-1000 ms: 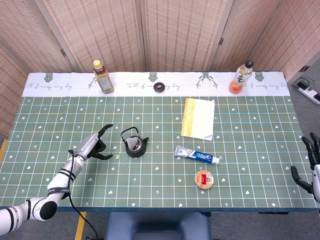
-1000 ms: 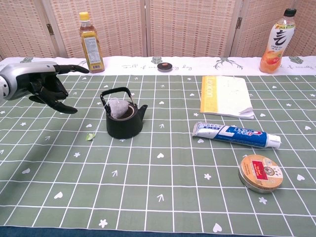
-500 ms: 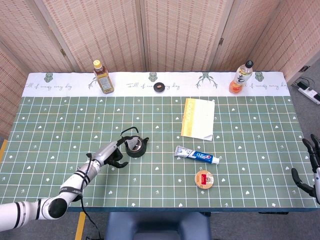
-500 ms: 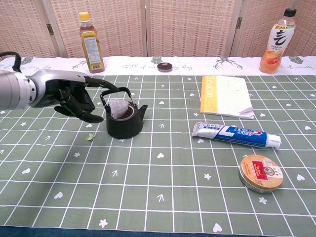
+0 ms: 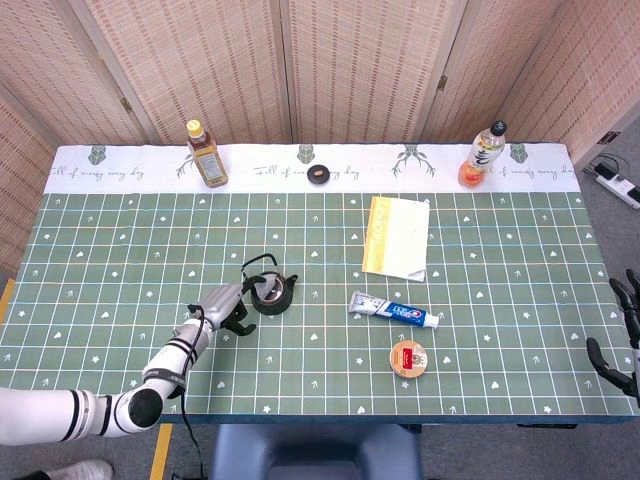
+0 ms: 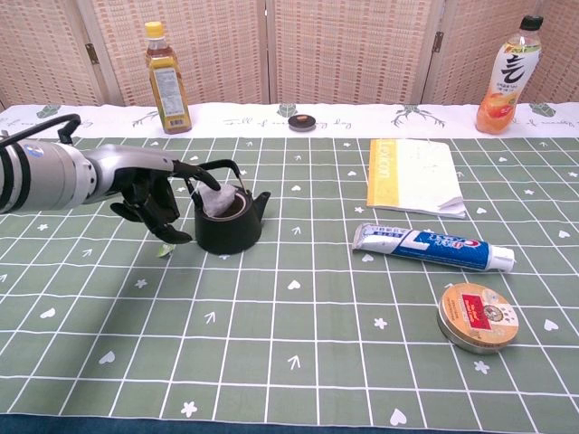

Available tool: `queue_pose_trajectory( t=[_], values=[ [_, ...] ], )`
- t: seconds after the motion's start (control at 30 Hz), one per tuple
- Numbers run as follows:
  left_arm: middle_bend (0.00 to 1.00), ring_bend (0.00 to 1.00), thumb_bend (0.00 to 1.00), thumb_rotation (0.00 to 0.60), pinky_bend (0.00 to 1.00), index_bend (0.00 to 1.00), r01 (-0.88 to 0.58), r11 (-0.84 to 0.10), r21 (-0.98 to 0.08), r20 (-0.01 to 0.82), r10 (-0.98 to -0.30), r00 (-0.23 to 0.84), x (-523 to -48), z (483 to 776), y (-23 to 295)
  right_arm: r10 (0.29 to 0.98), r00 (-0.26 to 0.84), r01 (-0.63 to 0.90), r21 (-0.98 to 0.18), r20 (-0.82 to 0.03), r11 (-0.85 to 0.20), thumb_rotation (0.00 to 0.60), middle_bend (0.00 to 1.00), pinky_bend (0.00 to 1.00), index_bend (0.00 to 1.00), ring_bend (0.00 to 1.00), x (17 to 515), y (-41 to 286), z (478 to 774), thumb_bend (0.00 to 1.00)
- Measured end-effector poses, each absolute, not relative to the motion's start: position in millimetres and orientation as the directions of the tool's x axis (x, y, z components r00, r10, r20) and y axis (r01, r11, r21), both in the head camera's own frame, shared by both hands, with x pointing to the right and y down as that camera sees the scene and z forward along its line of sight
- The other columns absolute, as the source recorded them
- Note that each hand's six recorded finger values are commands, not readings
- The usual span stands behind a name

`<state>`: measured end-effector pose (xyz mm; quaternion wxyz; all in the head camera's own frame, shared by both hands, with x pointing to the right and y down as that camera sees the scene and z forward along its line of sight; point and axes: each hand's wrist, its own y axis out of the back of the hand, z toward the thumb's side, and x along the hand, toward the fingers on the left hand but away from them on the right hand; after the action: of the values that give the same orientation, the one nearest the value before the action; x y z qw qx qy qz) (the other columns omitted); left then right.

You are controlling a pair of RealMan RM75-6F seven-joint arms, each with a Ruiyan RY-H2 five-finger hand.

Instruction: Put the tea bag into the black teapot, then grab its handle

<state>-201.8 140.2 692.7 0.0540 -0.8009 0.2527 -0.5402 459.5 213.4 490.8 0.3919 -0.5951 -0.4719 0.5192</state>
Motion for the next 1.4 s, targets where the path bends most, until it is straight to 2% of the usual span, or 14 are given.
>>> queue_pose_trajectory(
  t=[0.4,0.7,1.0,1.4],
  values=[
    [1.00,1.00,0.32,0.600,1.00,0.13,-0.328,-0.874,-0.359,0.841,-0.455,0.293,-203.9,697.9,147.3,0.969,0.018,0.154,-0.957,-0.247,-0.247,0.600,0.00,0.00,0.00,0.00,457.5,213.6,491.4,0.42],
    [1.00,1.00,0.32,0.600,1.00,0.13,-0.314,-0.877,-0.365,0.839,-0.455,0.298,-208.9,714.4,148.2,0.970,0.014,0.162,-0.957,-0.242,-0.241,0.600,0.00,0.00,0.00,0.00,460.3,212.9,489.4,0.42],
    [1.00,1.00,0.32,0.600,1.00,0.14,-0.308,-0.891,-0.335,0.851,-0.426,0.308,-210.4,726.7,156.8,0.970,0.011,0.160,-0.957,-0.244,-0.243,0.600,0.00,0.00,0.00,0.00,460.6,212.1,490.4,0.42],
    [1.00,1.00,0.32,0.600,1.00,0.17,-0.316,-0.888,-0.333,0.828,-0.436,0.353,-196.9,721.2,160.3,0.969,0.013,0.161,-0.956,-0.247,-0.246,0.600,0.00,0.00,0.00,0.00,460.3,211.8,490.7,0.42]
  ],
)
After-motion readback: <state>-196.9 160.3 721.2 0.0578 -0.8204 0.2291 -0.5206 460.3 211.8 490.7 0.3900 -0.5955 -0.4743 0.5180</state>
